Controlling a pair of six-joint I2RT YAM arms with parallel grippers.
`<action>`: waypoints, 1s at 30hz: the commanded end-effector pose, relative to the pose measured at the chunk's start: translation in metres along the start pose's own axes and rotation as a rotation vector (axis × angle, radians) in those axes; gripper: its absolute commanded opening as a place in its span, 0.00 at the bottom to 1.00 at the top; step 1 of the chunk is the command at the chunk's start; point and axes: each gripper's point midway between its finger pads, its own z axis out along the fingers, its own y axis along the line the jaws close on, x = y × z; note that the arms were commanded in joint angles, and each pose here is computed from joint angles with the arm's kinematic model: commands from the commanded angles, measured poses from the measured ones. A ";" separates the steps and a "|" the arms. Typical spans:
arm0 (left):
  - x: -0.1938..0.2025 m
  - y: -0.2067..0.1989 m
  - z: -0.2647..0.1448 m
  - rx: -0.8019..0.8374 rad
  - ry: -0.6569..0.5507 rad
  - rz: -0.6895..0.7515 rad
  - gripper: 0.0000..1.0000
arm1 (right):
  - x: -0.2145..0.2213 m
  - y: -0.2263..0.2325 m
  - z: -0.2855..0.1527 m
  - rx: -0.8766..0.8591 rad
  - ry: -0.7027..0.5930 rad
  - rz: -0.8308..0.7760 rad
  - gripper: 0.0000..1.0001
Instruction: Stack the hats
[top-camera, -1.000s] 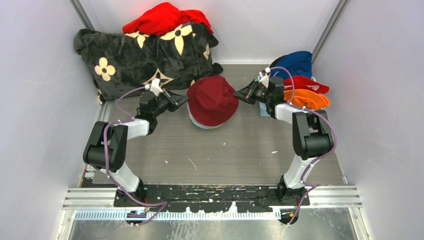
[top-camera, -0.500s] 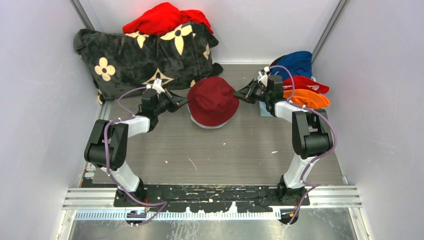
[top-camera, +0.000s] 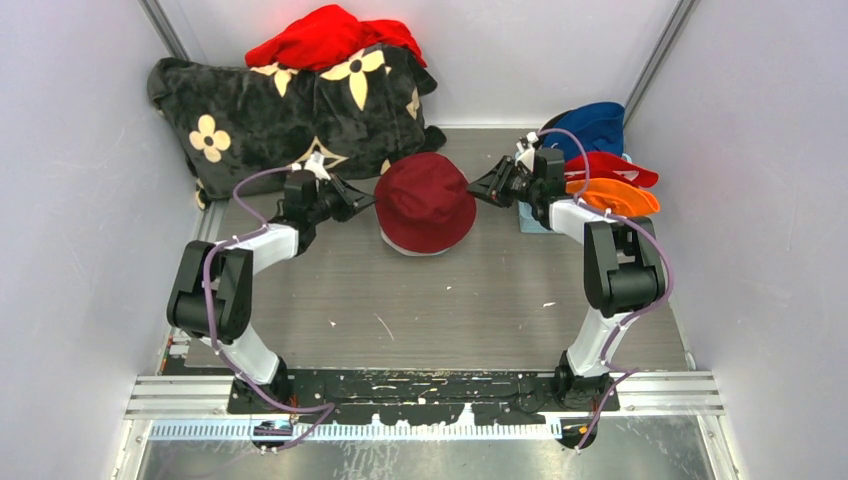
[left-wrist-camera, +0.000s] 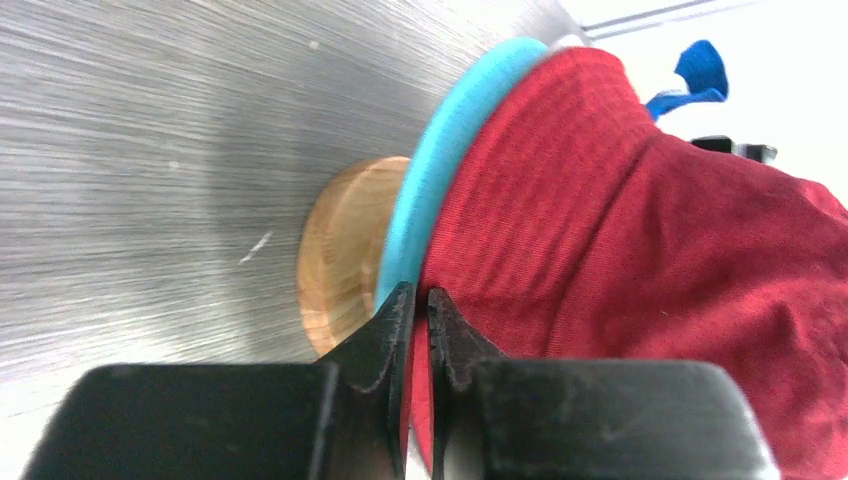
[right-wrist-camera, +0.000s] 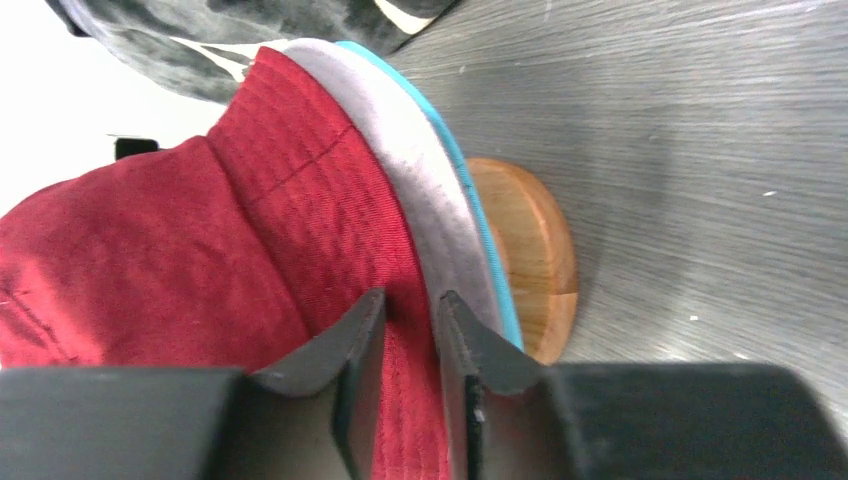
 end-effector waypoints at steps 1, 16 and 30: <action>-0.026 0.021 -0.018 -0.191 -0.071 0.093 0.16 | -0.033 0.025 -0.016 0.007 -0.102 -0.124 0.38; -0.052 0.013 -0.058 -0.344 -0.143 0.209 0.54 | -0.109 0.041 -0.095 0.272 -0.325 -0.271 0.59; -0.082 -0.065 -0.115 -0.240 -0.269 0.288 0.58 | -0.086 -0.032 -0.152 0.763 -0.222 -0.358 0.61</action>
